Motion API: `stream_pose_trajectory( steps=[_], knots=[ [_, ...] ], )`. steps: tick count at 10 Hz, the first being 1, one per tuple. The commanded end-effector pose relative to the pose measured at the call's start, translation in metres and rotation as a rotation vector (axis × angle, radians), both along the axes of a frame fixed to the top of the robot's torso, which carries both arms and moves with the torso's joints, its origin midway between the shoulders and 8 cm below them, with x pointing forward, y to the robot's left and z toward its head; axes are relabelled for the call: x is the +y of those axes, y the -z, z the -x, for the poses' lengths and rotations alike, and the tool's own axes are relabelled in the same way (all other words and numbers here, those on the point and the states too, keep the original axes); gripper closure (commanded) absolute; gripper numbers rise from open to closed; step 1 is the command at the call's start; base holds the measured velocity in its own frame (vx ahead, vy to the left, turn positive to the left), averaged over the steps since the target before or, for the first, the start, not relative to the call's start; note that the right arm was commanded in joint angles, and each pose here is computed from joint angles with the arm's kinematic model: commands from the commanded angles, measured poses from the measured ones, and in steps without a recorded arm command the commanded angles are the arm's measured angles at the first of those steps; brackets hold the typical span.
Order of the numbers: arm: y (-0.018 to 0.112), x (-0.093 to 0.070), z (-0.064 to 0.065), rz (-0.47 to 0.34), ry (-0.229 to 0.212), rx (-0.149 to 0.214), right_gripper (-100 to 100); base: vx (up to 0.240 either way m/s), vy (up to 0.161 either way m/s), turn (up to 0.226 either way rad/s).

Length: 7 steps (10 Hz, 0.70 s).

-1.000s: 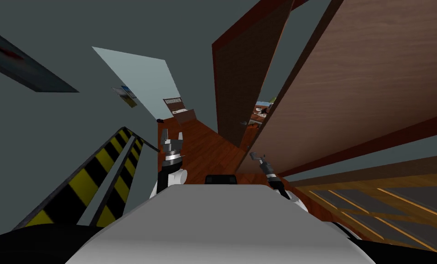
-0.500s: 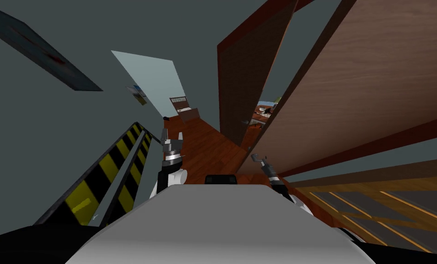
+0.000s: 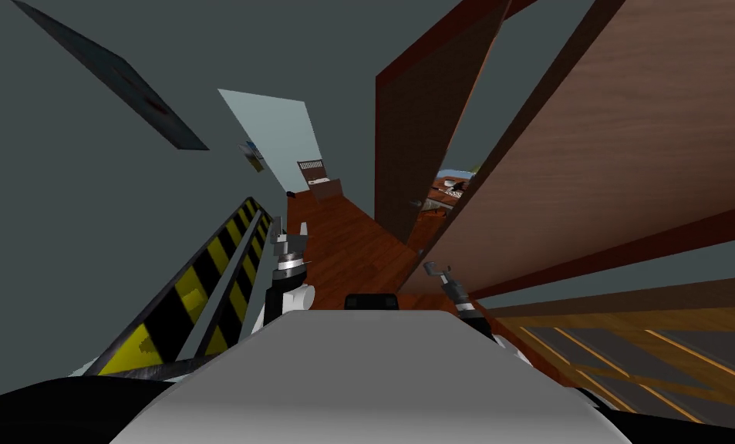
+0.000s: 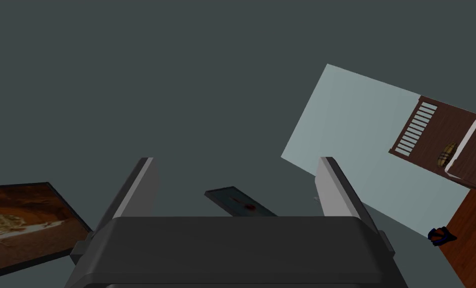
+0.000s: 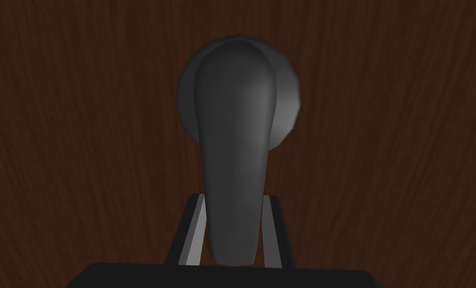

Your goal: Pull the door open

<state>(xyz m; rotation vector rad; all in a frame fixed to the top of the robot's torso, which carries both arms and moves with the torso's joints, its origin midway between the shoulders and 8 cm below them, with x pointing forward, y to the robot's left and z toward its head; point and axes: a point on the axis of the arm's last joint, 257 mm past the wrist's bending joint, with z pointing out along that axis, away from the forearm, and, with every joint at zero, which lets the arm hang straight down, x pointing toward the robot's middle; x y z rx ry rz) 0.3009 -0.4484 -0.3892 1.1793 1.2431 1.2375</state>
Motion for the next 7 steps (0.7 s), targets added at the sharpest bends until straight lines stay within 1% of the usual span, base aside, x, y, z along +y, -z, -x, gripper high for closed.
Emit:
stream_pose_trajectory(
  steps=[1,2,3,5,6,7],
  knots=[
    [0.000,0.000,0.000,0.000,0.000,0.000,100,-0.096,-0.040,0.023],
    [0.002,0.002,-0.002,-0.002,-0.005,0.005,100,-0.145,-0.017,0.137],
    [0.002,0.003,-0.003,-0.003,-0.007,0.005,100,-0.222,-0.029,0.164],
    [0.002,0.005,-0.008,-0.004,-0.011,0.004,100,-0.204,-0.078,0.151],
    [0.002,0.006,-0.010,-0.005,-0.014,0.004,100,-0.208,-0.054,0.127],
    [0.002,0.006,-0.010,-0.005,-0.014,0.004,100,-0.147,-0.022,0.040]
  ],
)
